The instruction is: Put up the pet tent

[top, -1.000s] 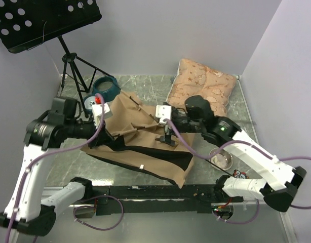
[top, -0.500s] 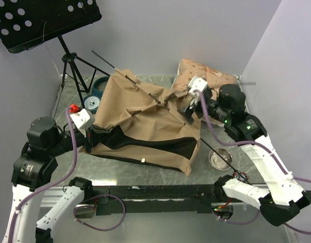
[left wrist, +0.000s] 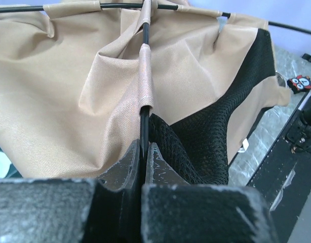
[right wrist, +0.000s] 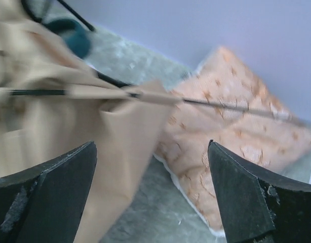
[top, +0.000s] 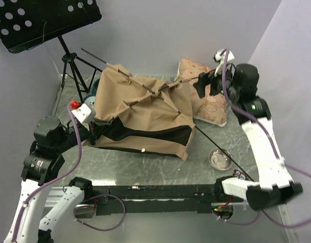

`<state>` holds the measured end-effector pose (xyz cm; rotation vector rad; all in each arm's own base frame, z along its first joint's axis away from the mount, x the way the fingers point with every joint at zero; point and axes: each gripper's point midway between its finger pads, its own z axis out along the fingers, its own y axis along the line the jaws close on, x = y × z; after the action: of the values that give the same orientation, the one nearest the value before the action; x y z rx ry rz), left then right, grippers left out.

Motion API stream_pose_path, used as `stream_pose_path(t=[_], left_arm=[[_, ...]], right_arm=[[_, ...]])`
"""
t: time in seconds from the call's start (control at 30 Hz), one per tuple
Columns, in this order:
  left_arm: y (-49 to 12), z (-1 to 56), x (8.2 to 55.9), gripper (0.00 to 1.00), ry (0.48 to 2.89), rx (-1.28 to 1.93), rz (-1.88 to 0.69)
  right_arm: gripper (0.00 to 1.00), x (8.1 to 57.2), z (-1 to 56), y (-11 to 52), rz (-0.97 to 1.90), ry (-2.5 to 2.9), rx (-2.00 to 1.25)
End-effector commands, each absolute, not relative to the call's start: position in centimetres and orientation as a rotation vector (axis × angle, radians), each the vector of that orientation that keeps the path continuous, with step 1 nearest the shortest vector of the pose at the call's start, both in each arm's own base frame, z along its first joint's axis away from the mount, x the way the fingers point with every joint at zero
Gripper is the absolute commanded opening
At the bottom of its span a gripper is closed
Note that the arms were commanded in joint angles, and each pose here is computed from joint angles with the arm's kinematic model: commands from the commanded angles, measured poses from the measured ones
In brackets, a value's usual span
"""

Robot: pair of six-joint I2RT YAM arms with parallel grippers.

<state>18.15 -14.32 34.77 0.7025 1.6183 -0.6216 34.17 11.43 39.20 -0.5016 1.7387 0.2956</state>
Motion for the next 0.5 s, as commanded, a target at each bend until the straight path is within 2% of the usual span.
stream_pose_path(t=[0.0,0.23,0.47], left_arm=[[-14.9,39.7,17.9,0.01,1.397,0.715,-0.619],[-15.5,39.4,17.6,0.01,1.392,0.749,-0.656],[-15.8,39.7,16.9,0.01,1.38,0.752,-0.691]], right_arm=[[0.98,35.4,36.0,12.4,0.502,1.875,-0.469],[1.0,36.8,34.9,16.1,0.75,1.853,-0.497],[0.98,39.7,31.8,17.5,0.7,1.901,-0.503]])
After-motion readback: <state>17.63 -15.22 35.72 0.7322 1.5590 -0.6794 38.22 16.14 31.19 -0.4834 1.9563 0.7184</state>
